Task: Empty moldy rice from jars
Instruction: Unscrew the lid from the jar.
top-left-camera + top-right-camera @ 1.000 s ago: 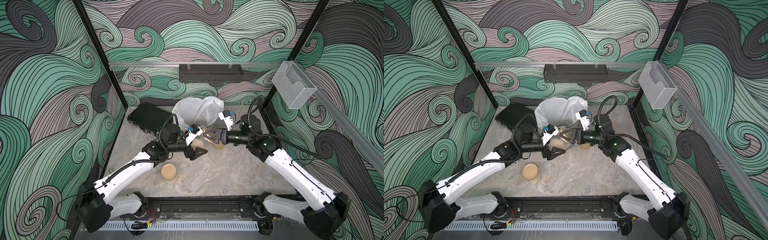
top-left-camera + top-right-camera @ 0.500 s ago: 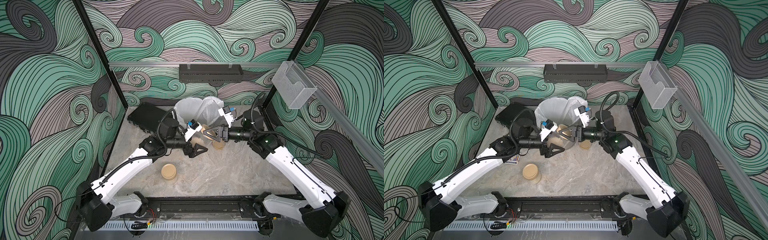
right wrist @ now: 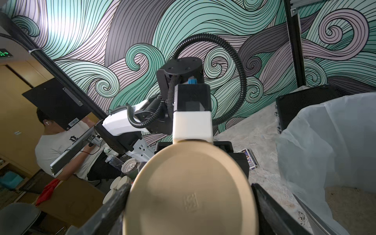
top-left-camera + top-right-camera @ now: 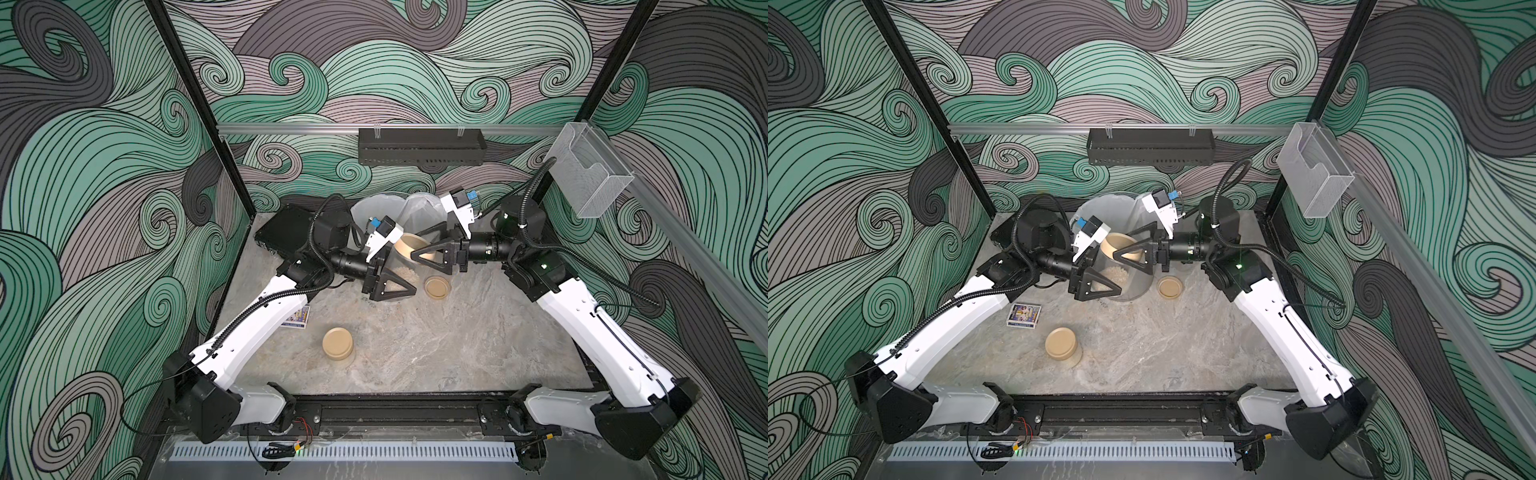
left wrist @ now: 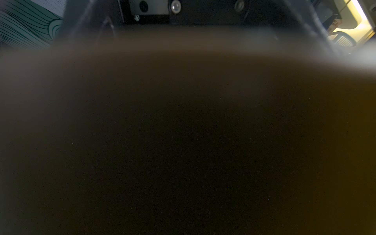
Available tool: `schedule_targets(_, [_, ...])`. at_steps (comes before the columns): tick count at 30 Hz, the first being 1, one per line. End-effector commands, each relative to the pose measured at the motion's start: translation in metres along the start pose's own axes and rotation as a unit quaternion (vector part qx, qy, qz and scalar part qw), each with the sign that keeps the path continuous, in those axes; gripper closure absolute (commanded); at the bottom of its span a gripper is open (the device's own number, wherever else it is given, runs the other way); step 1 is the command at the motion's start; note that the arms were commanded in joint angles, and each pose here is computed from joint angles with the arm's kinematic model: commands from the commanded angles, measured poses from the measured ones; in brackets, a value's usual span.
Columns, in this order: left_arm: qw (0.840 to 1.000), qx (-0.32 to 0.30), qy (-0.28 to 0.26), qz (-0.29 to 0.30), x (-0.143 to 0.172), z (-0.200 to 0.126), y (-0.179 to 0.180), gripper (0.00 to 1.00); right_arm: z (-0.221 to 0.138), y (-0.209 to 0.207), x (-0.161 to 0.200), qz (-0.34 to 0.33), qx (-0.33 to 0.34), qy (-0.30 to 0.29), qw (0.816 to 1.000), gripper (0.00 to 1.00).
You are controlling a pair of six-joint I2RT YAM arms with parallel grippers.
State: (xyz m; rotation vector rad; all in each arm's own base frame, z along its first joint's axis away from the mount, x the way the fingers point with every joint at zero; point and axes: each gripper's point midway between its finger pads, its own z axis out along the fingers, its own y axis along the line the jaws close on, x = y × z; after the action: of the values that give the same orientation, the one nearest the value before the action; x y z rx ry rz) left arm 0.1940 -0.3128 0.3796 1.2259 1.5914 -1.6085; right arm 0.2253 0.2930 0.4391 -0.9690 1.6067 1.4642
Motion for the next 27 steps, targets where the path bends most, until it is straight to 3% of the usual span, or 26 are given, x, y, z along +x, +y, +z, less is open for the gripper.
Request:
schedule_targets(1, [0.995, 0.073, -0.015, 0.070, -0.033, -0.006, -0.045, 0.83, 0.011, 0.016, 0.012, -0.016, -0.072, 0.035, 0.997, 0.30])
schedule_targets(10, [0.994, 0.070, -0.010, 0.083, -0.027, -0.010, -0.050, 0.81, 0.010, 0.014, 0.006, -0.017, -0.095, 0.037, 0.995, 0.29])
schedule_targets(15, [0.995, 0.031, -0.016, 0.094, -0.025, -0.012, -0.040, 0.80, 0.007, 0.004, 0.005, -0.012, -0.072, 0.031, 0.997, 0.19])
schedule_targets(27, [0.994, -0.011, -0.026, 0.101, -0.022, -0.016, -0.033, 0.81, -0.002, -0.019, 0.008, 0.007, -0.017, 0.022, 1.000, 0.11])
